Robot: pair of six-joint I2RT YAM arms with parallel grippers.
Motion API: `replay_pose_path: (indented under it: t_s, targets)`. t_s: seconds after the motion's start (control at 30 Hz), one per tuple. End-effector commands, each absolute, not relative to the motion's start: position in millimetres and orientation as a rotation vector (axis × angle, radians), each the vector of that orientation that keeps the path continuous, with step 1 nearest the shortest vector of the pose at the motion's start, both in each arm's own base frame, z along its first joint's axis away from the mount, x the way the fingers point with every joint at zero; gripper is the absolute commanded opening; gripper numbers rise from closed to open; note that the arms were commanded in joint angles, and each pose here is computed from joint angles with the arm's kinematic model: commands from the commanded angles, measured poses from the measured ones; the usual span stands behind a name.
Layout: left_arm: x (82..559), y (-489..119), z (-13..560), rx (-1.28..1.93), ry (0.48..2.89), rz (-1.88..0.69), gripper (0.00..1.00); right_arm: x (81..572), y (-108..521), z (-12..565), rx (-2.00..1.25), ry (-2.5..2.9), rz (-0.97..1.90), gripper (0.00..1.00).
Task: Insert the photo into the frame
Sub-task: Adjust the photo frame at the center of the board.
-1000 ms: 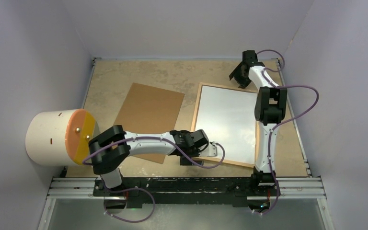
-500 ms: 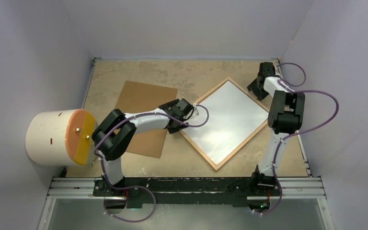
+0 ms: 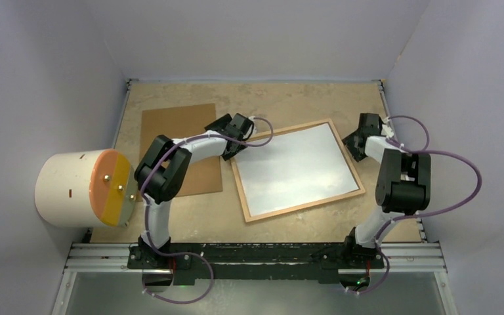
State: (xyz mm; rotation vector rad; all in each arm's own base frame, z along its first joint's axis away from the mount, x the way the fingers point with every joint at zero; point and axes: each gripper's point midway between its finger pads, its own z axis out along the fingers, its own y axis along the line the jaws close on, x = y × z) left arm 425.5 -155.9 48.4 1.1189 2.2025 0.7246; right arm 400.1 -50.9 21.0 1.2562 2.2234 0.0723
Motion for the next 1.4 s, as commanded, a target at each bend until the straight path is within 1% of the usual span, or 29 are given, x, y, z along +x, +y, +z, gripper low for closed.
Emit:
replay_pose_path:
  t_s: [0.0, 0.13, 0.23, 0.33, 0.4, 0.47, 0.57, 0.67, 0.77, 0.87, 0.97, 1.1, 1.2, 1.37]
  targets:
    - [437, -177, 18, 1.102, 2.24, 0.57, 1.0, 302, 19, -30, 1.317, 2.578, 0.253, 0.55]
    - [446, -170, 12, 1.08, 2.267, 0.571, 1.0, 272, 25, -29, 1.281, 2.622, 0.274, 0.57]
    - [453, -164, 10, 1.068, 2.279, 0.581, 1.0, 261, 23, -18, 1.251, 2.641, 0.247, 0.59]
    - [460, -156, 10, 1.044, 2.297, 0.578, 1.0, 266, 0, -3, 1.21, 2.592, 0.106, 0.69]
    - [464, -153, 11, 1.029, 2.305, 0.568, 1.0, 277, -7, 12, 1.159, 2.553, 0.117, 0.74]
    - [466, -152, 13, 1.023, 2.313, 0.549, 1.0, 287, -6, 22, 1.103, 2.535, 0.159, 0.76]
    - [467, -154, 13, 1.034, 2.312, 0.528, 1.0, 293, 5, 26, 1.026, 2.57, 0.259, 0.77]
    - [468, -155, 10, 1.041, 2.317, 0.521, 1.0, 289, 10, 21, 0.988, 2.607, 0.292, 0.77]
    - [469, -157, 9, 1.05, 2.317, 0.514, 1.0, 287, -3, 24, 0.989, 2.584, 0.19, 0.76]
    - [471, -157, 10, 1.059, 2.31, 0.512, 1.0, 295, -22, 43, 0.988, 2.49, 0.082, 0.76]
    - [473, -159, 11, 1.068, 2.31, 0.497, 1.0, 306, -27, 62, 0.97, 2.394, 0.079, 0.76]
    - [479, -161, 16, 1.062, 2.301, 0.486, 1.0, 316, -12, 77, 0.86, 2.333, 0.219, 0.75]
    - [486, -159, 21, 1.048, 2.299, 0.481, 1.0, 317, 1, 76, 0.838, 2.349, 0.315, 0.72]
    - [486, -159, 19, 1.045, 2.312, 0.468, 1.0, 320, 4, 63, 0.804, 2.422, 0.324, 0.71]
